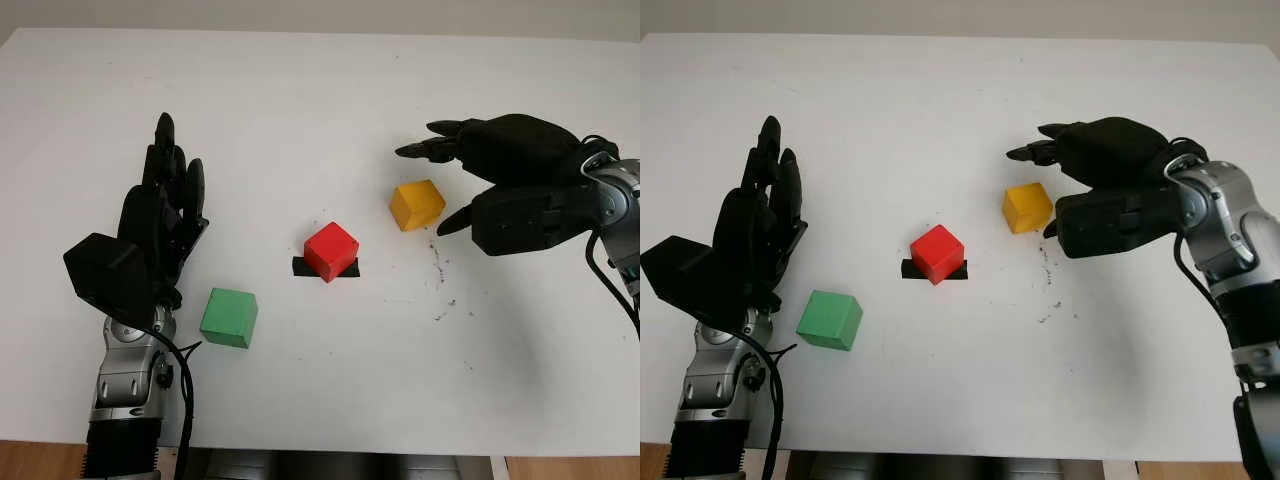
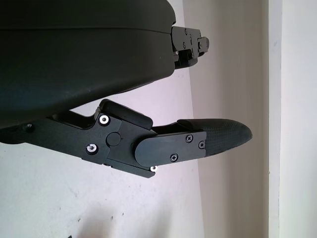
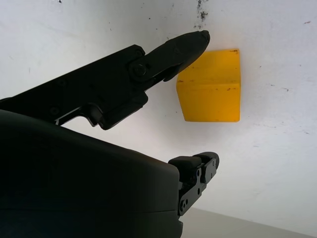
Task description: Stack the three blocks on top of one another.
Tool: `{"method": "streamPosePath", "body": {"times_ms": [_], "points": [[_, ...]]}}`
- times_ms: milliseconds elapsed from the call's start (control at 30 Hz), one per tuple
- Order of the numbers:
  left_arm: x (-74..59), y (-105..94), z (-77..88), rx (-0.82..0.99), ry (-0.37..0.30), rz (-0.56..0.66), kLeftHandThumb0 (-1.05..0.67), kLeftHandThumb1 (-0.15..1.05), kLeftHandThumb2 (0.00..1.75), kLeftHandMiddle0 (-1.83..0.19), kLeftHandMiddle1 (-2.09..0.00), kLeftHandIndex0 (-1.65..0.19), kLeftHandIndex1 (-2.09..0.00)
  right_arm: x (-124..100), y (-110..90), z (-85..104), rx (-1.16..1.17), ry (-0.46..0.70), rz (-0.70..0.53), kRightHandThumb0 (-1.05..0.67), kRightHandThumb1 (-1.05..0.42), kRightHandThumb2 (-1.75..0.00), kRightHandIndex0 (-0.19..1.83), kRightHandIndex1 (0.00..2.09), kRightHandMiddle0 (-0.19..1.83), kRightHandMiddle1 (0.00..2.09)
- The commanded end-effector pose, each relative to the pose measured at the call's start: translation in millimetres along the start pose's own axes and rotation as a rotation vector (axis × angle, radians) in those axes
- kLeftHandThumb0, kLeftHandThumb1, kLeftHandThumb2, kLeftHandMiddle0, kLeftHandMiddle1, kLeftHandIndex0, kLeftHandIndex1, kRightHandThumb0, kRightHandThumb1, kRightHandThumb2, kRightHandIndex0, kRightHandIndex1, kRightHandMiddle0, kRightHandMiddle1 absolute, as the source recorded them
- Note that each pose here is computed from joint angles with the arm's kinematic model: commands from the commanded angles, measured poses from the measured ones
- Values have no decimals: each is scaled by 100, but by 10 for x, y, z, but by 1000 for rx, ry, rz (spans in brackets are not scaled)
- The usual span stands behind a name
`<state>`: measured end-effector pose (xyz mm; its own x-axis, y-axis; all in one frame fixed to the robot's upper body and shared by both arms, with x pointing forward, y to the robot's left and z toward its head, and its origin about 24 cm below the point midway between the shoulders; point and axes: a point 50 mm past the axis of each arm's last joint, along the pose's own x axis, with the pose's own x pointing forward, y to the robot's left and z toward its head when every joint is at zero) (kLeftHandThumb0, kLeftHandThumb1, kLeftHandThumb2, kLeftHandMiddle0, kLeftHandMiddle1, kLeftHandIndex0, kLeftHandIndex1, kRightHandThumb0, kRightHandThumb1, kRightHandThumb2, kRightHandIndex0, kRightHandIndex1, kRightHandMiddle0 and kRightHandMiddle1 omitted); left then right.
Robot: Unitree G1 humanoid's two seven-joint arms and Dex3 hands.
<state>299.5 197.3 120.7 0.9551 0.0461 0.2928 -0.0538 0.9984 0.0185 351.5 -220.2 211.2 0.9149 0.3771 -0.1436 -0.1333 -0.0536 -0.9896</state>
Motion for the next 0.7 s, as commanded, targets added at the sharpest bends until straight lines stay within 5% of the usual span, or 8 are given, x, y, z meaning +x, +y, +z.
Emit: {"method": "streamPosePath", "body": {"times_ms": [0, 667], "points": [[-10, 37, 32, 3, -11, 3, -74, 105, 54, 9, -5, 5, -5, 10, 37, 31, -2, -5, -5, -58, -84, -5, 14, 7, 36, 8], [-14, 47, 41, 5, -11, 0, -73, 105, 54, 10, -5, 6, -5, 55, 134, 36, -3, -23, -46, -54, -83, -5, 22, 8, 54, 11]]}}
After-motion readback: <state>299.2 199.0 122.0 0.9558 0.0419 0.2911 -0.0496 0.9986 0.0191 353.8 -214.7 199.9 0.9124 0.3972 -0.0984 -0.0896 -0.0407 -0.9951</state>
